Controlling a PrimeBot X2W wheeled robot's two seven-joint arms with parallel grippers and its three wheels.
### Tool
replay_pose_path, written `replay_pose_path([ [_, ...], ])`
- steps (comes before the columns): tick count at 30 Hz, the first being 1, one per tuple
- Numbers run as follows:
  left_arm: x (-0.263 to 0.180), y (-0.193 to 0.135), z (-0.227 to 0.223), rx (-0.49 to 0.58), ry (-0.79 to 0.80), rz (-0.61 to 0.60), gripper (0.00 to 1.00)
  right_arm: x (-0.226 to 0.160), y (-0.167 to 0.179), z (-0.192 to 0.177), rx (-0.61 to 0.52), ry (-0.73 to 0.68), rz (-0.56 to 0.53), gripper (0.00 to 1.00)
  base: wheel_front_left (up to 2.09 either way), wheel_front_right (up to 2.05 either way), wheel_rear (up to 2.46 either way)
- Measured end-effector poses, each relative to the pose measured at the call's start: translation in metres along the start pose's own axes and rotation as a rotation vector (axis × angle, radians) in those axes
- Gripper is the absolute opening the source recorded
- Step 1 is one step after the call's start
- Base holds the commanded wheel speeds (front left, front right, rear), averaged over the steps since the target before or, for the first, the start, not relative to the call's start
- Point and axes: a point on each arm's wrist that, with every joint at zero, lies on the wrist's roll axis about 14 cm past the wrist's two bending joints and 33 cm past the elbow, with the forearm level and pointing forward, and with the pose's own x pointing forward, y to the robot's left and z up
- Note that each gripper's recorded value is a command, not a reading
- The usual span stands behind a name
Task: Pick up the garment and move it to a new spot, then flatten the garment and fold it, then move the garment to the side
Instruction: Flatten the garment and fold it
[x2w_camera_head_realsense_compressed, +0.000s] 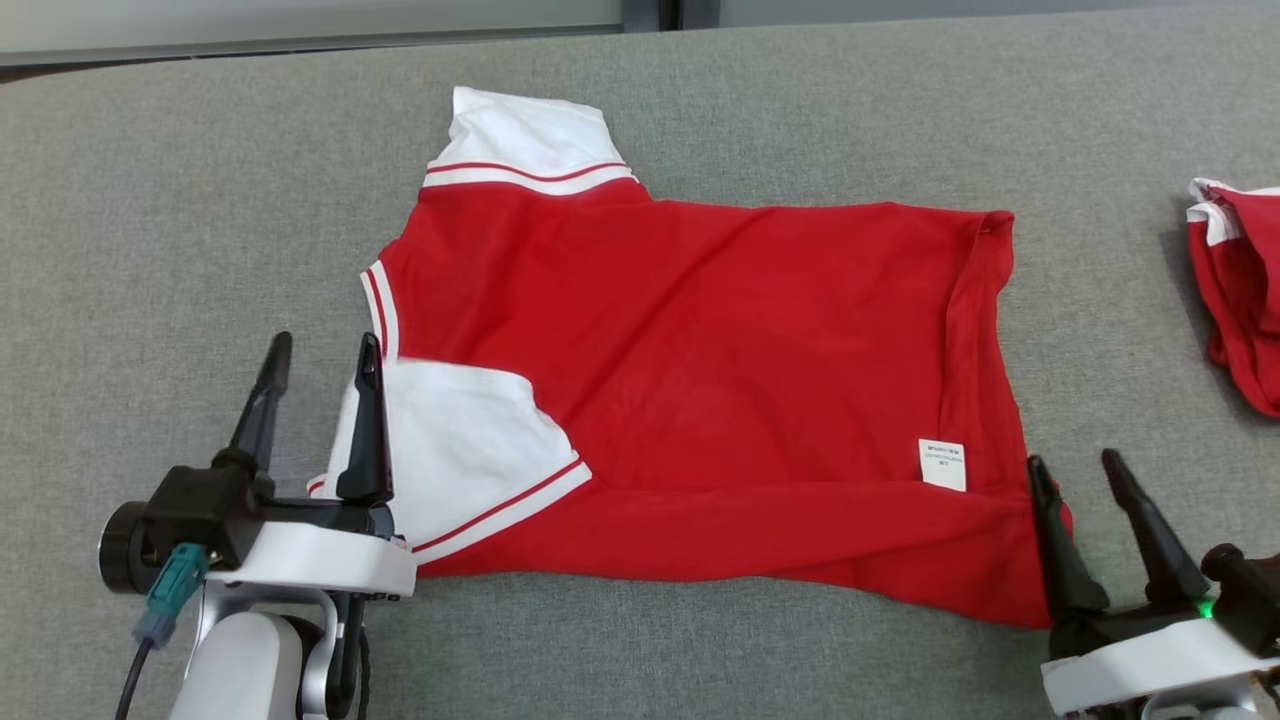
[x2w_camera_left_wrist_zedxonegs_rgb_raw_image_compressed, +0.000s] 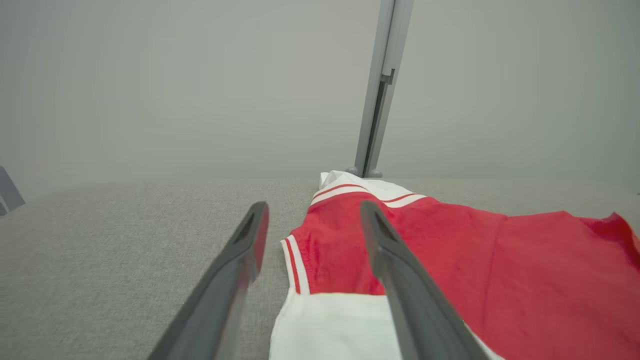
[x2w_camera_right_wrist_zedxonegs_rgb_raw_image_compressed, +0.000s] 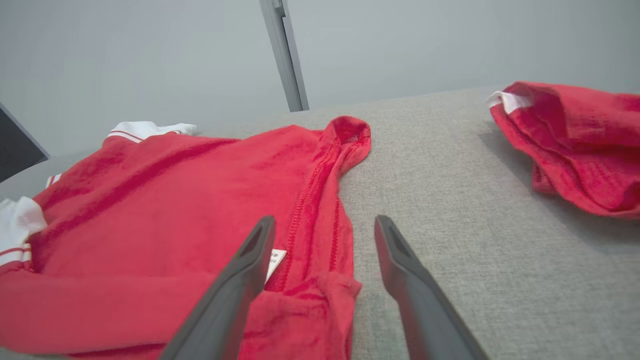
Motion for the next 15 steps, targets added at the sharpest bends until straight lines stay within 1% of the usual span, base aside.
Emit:
replay_pose_path([
  [5,-0.011,0.004,0.018,-0.019,-0.071,0.047,1.00,-0.002,0.000,0.037,-0.078,-0.133,0.009,1.00,0.00,0.00,0.00],
  [8,-0.026,0.007,0.021,-0.018,-0.074,0.066,1.00,-0.008,0.002,0.057,-0.090,-0.200,0.004,1.00,0.00,0.00,0.00],
  [10,-0.037,0.006,0.021,-0.018,-0.070,0.073,1.00,-0.015,0.004,0.062,-0.102,-0.218,0.004,1.00,0.00,0.00,0.00],
  [15,-0.064,0.009,0.012,-0.006,-0.024,0.092,1.00,-0.033,0.007,0.062,-0.106,-0.209,0.000,1.00,0.00,0.00,0.00],
])
